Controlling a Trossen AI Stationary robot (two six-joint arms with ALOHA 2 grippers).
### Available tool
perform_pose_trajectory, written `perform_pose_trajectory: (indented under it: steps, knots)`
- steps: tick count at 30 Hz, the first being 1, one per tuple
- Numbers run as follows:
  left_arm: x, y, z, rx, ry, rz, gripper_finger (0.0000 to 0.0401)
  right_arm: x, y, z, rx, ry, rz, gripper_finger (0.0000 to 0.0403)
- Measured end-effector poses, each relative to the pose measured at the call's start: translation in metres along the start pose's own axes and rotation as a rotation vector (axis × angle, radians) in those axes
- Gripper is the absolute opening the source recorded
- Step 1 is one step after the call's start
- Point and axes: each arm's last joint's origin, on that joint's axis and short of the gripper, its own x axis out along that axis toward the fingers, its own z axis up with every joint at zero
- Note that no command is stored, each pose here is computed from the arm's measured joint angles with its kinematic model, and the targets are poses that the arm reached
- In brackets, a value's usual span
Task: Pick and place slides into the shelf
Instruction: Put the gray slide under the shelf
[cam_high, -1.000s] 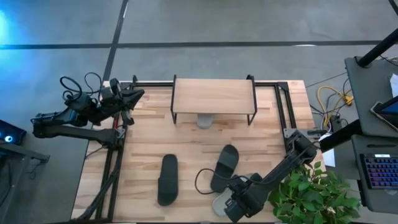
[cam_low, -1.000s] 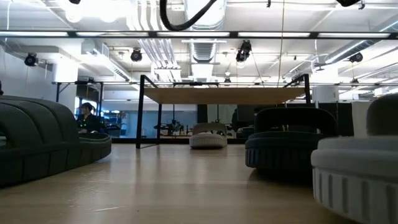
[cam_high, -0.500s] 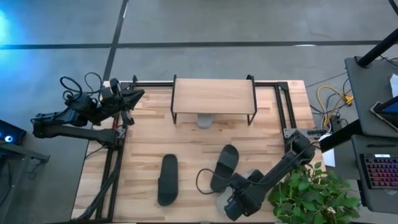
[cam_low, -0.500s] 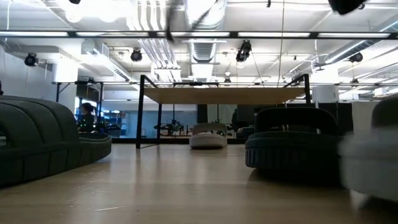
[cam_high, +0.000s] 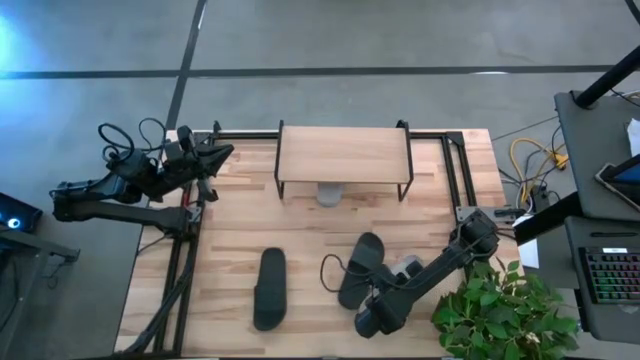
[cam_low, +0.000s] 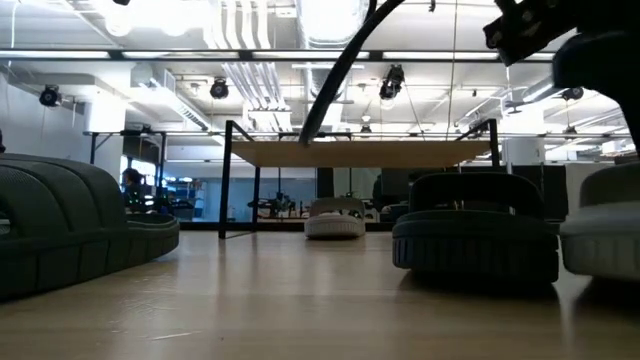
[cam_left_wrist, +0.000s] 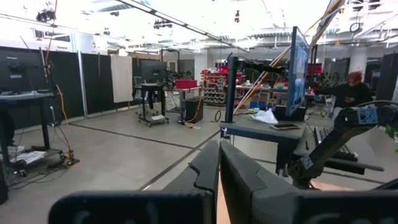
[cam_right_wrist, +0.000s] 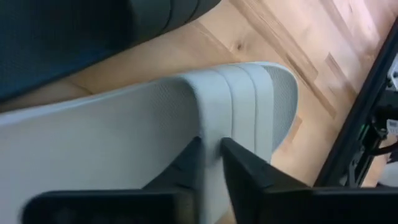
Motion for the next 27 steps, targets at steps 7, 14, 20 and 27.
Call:
perform_pose_trajectory:
  steps: [7, 14, 20, 27]
  knots:
    - [0.001, 0.0, 0.0, 0.001, 0.003, 0.0, 0.0, -0.01, -0.001, 0.002, 0.055, -0.014, 0.041, 0.0012]
    - [0.001, -0.001, -0.001, 0.0, 0.004, 0.0, 0.0, -0.047, -0.01, 0.013, 0.082, -0.193, 0.188, 0.0012]
    - [0.001, -0.001, -0.001, -0.001, 0.004, 0.0, 0.0, -0.077, -0.015, 0.036, 0.022, -0.322, 0.282, 0.0012]
    - [0.003, -0.001, -0.001, 0.002, 0.01, -0.001, 0.0, -0.097, -0.025, 0.083, -0.07, -0.534, 0.261, 0.0012]
